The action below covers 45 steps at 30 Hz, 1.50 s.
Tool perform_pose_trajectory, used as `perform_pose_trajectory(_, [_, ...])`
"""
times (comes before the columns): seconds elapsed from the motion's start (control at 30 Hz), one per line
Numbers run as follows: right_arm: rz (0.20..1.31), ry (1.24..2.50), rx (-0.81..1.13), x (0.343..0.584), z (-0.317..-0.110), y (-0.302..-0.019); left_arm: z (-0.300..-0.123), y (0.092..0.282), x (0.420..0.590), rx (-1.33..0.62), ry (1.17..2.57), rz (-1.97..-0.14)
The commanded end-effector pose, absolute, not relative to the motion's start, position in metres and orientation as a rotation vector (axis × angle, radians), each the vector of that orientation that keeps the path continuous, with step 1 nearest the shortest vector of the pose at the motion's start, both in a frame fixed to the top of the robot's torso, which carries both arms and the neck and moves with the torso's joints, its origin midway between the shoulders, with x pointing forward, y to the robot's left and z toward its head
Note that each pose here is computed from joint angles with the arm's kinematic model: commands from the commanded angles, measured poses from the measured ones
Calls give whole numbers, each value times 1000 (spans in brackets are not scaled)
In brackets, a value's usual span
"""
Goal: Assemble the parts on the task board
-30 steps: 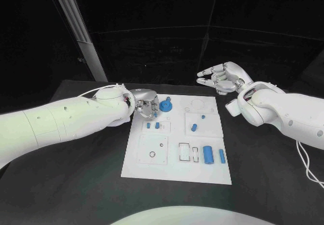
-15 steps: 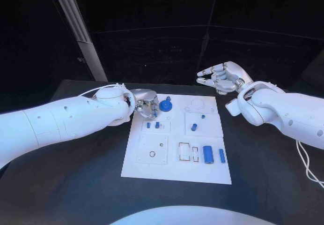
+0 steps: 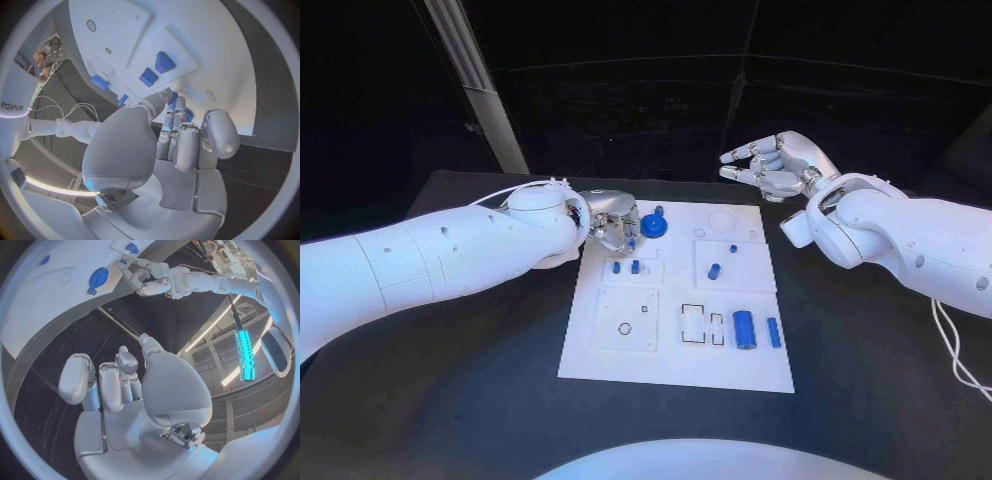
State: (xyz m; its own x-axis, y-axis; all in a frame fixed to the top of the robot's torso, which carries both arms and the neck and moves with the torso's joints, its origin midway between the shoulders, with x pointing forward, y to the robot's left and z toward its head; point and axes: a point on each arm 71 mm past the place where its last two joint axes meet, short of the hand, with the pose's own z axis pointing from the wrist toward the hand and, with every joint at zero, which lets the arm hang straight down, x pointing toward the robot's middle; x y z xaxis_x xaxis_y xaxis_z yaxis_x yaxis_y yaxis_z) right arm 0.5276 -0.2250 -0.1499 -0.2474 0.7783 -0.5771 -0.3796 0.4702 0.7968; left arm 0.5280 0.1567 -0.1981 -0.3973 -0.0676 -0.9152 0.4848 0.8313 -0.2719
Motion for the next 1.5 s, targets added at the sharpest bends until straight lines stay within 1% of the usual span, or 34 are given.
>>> perform_pose_trajectory(0.03, [1150, 1438, 368, 527, -148, -224, -199, 157, 528, 310, 1905, -612])
perform_pose_trajectory(0.73, [1149, 1439, 368, 528, -149, -224, -199, 159, 528, 312, 1913, -610])
perform_pose_trajectory(1.3, [1146, 1441, 370, 528, -149, -225, -198, 165, 529, 280, 1893, -622])
perform_pose_trajectory(1.37, [1143, 1450, 374, 529, -150, -226, -197, 167, 529, 272, 1887, -625])
perform_pose_trajectory(1.5, [1105, 1530, 364, 530, -155, -230, -194, 177, 528, 227, 1856, -651])
